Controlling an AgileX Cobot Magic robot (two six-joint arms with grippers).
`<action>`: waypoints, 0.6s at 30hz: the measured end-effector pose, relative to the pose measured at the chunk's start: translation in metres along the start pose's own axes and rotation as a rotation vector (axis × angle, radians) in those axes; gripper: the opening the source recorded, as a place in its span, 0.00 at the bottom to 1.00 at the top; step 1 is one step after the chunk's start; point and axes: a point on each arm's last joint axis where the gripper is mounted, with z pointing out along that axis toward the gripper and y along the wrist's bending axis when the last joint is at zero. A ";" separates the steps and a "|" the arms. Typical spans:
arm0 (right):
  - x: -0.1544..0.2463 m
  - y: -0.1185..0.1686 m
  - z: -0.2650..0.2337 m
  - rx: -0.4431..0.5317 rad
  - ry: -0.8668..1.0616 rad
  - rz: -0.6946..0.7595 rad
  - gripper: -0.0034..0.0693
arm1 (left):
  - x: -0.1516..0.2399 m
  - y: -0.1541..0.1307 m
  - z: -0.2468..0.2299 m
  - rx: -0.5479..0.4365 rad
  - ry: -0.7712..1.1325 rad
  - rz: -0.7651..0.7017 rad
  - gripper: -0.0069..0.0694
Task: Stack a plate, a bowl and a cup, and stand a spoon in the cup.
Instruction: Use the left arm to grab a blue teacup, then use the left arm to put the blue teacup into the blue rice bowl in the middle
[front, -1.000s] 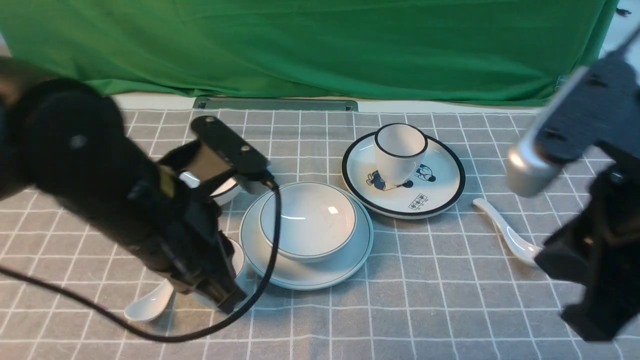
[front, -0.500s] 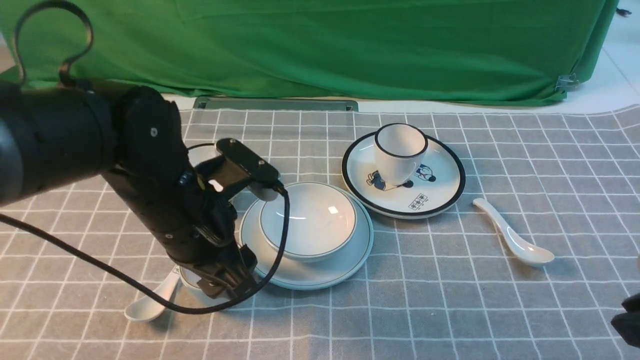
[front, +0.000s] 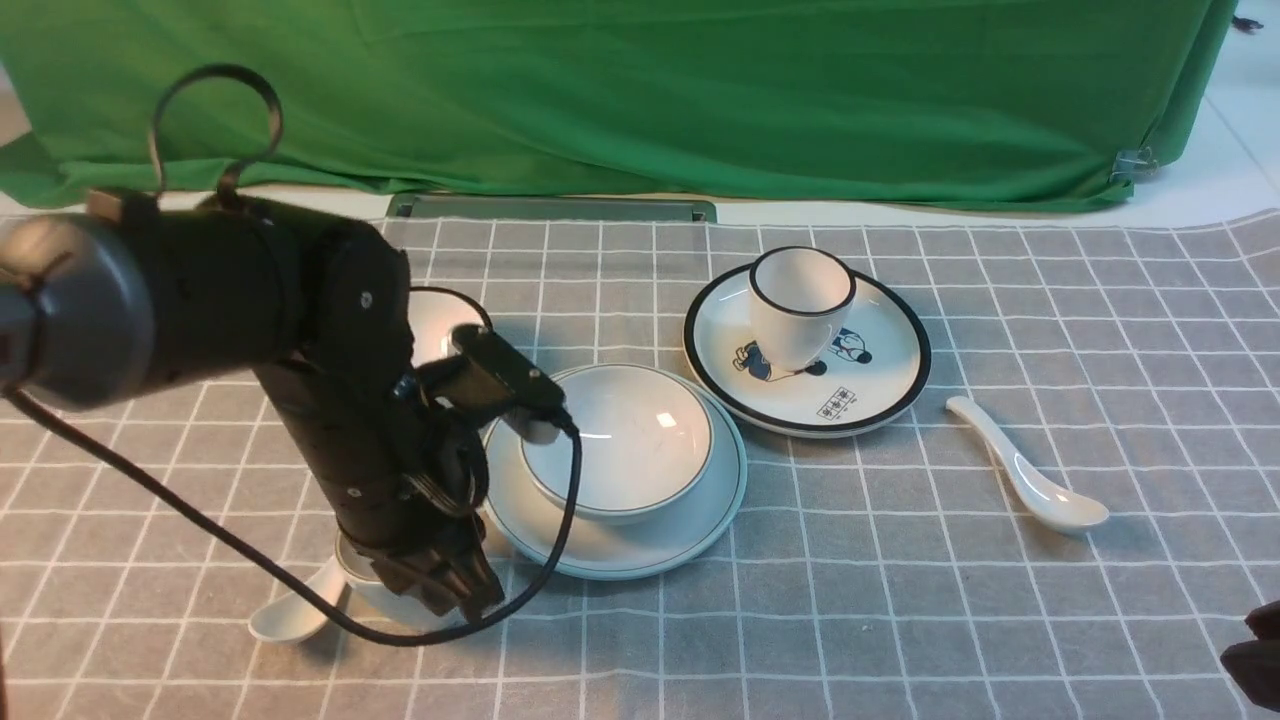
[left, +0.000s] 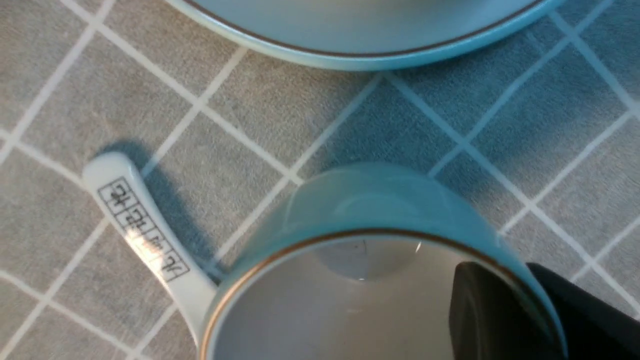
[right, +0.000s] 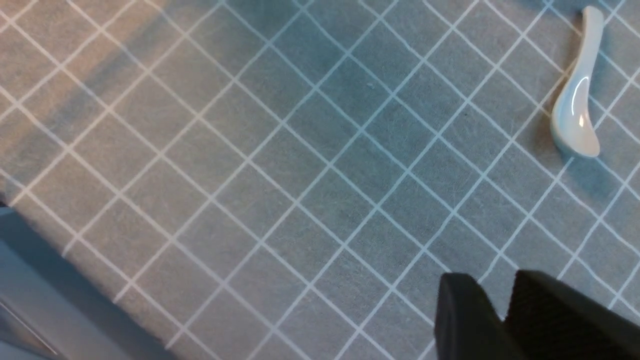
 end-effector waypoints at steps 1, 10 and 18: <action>0.000 0.000 0.000 0.000 0.000 0.002 0.29 | -0.003 -0.002 -0.012 -0.013 -0.020 0.010 0.13; -0.003 0.000 0.000 -0.002 -0.032 0.024 0.30 | -0.071 -0.034 -0.101 -0.099 -0.306 0.162 0.13; -0.003 0.000 0.000 -0.002 -0.032 0.026 0.31 | -0.121 -0.025 -0.038 -0.072 -0.157 0.218 0.13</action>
